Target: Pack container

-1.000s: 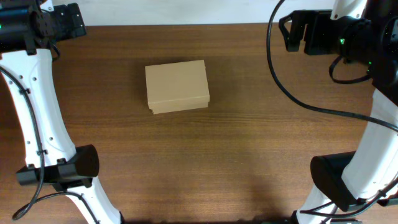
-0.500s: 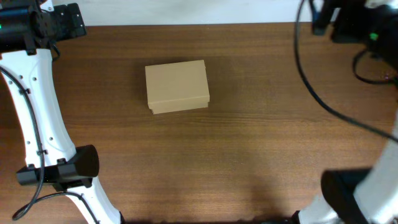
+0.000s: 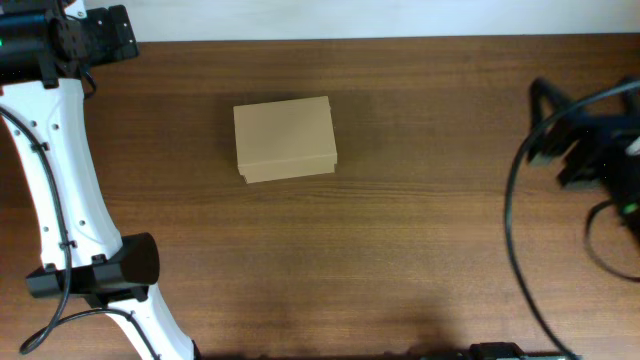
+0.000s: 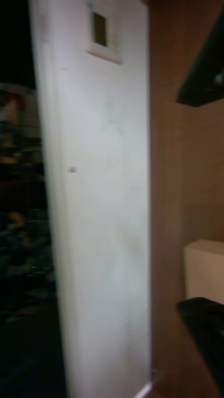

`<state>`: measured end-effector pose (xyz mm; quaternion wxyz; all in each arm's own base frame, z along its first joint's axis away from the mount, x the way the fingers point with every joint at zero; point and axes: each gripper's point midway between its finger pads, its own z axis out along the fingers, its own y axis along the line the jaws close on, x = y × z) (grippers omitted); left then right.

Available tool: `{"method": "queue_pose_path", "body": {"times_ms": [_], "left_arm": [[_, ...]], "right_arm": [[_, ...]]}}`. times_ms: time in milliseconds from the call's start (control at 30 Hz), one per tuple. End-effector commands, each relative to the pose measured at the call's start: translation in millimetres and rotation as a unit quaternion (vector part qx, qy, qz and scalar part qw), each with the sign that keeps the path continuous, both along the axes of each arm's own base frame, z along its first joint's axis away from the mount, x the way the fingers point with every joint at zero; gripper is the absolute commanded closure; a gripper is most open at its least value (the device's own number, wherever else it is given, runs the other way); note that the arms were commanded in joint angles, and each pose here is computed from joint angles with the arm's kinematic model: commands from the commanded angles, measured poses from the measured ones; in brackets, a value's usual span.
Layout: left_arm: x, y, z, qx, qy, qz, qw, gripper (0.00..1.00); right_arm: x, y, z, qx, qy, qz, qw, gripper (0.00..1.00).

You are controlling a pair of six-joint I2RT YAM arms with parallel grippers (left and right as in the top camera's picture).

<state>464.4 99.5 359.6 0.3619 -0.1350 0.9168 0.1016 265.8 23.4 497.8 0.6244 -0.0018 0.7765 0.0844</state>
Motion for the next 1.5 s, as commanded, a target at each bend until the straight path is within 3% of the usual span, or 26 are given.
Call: {"method": "queue_pose_path", "body": {"times_ms": [0,433,933,1467], "left_arm": [[0,3,-3,0.004,0.005,0.005,1.000,0.00],[0,3,-3,0.004,0.005,0.005,1.000,0.00],[0,3,-3,0.004,0.005,0.005,1.000,0.00],[0,3,-3,0.004,0.005,0.005,1.000,0.00]], "right_arm": [[-2,-3,-46,-0.001,0.018,-0.008,1.000,0.01],[-17,-9,-164,-0.003,-0.068,-0.025,0.997,0.01],[-46,-55,-250,-0.013,-0.124,-0.145,0.982,0.01],[-30,-54,-314,-0.017,-0.065,-0.142,0.988,0.01]]}}
